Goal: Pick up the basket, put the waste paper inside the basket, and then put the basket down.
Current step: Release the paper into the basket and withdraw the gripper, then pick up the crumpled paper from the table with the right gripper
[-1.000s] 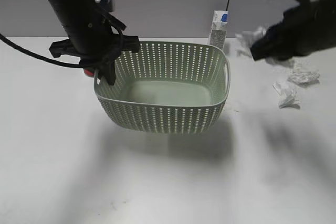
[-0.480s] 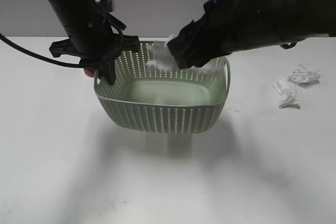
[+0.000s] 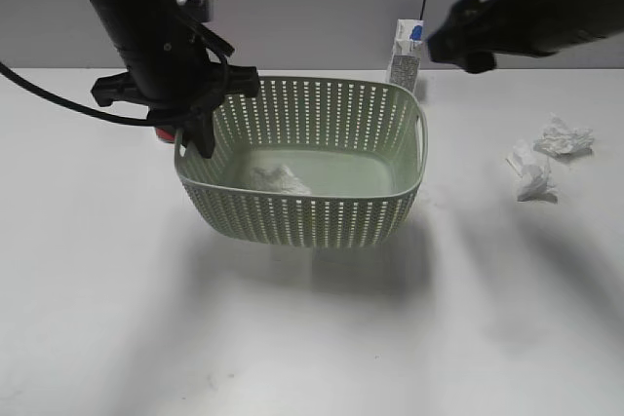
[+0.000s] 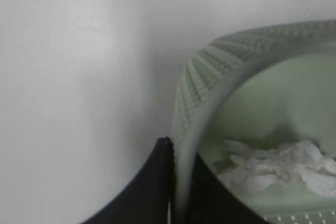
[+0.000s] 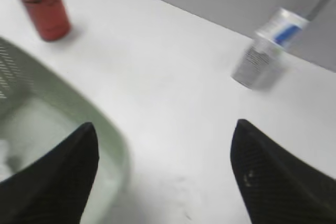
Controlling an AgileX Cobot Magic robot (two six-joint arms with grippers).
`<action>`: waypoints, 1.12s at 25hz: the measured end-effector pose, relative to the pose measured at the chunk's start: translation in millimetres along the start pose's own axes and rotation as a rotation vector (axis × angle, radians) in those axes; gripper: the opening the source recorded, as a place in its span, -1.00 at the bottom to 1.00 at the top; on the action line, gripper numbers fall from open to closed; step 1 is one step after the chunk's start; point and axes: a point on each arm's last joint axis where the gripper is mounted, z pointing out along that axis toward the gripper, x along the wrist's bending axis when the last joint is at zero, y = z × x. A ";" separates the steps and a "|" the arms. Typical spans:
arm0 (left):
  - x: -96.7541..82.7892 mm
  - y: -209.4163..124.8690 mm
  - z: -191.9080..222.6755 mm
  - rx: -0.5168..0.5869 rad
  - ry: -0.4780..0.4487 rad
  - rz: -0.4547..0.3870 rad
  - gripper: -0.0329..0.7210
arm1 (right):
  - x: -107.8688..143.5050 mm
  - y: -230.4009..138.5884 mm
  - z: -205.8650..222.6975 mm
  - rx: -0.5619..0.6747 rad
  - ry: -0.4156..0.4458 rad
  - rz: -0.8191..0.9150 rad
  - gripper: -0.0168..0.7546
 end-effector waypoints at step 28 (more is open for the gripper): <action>0.0 0.1 0.0 -0.001 0.000 0.000 -0.91 | -109.9 -89.5 66.7 0.407 -0.171 0.235 -0.94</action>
